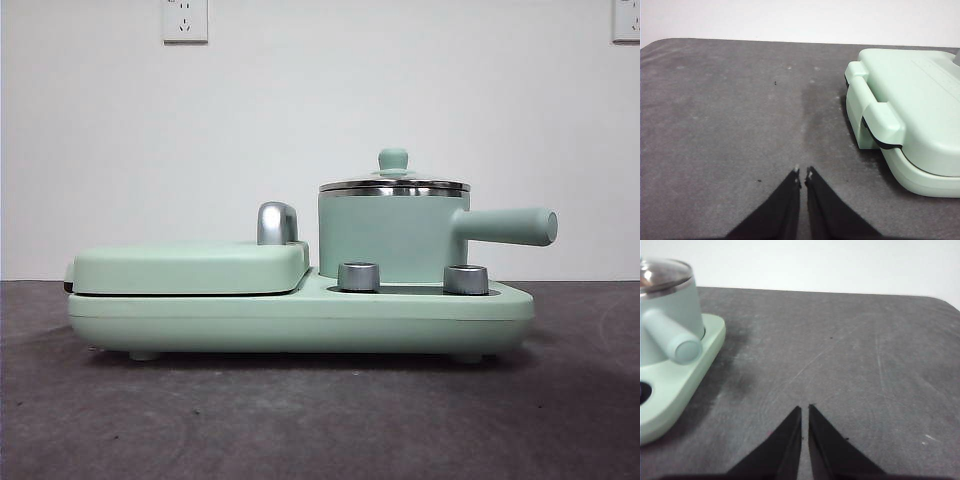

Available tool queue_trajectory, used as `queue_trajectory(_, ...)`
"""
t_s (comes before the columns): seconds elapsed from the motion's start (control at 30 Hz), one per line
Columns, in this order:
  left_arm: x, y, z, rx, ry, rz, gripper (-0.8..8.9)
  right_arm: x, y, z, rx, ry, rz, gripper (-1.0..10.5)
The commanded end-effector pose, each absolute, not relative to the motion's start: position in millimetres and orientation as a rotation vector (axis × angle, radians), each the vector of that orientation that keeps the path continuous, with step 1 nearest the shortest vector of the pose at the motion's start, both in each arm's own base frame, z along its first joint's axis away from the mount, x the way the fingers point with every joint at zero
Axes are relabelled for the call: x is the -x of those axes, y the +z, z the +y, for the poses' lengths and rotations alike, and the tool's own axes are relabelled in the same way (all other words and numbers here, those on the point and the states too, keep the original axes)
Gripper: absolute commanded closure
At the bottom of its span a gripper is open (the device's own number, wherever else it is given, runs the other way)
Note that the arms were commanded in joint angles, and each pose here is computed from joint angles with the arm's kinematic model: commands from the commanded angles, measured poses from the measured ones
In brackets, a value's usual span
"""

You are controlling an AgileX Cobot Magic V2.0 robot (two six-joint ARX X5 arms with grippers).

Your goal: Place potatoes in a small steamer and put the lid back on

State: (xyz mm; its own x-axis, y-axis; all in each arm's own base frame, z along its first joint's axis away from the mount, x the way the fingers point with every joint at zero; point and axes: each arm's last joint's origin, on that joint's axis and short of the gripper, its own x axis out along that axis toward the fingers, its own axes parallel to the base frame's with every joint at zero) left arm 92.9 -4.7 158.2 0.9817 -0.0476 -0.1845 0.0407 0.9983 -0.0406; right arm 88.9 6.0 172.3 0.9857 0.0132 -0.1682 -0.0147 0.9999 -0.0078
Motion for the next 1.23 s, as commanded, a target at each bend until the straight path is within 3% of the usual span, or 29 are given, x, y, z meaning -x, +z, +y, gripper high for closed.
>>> queue_trajectory(0.03, -94, 151, -5, 0.036, -0.040, 0.211, 7.89, -91, 167, 6, 0.055, 0.022, 0.171, 9.2)
queue_trajectory(0.37, -94, 151, -5, 0.036, -0.040, 0.211, 7.89, -96, 150, 4, 0.044, 0.004, 0.165, 9.2)
queue_trajectory(1.23, -94, 151, -5, 0.036, -0.040, 0.211, 7.89, -96, 152, 2, 0.038, 0.007, 0.149, 9.2)
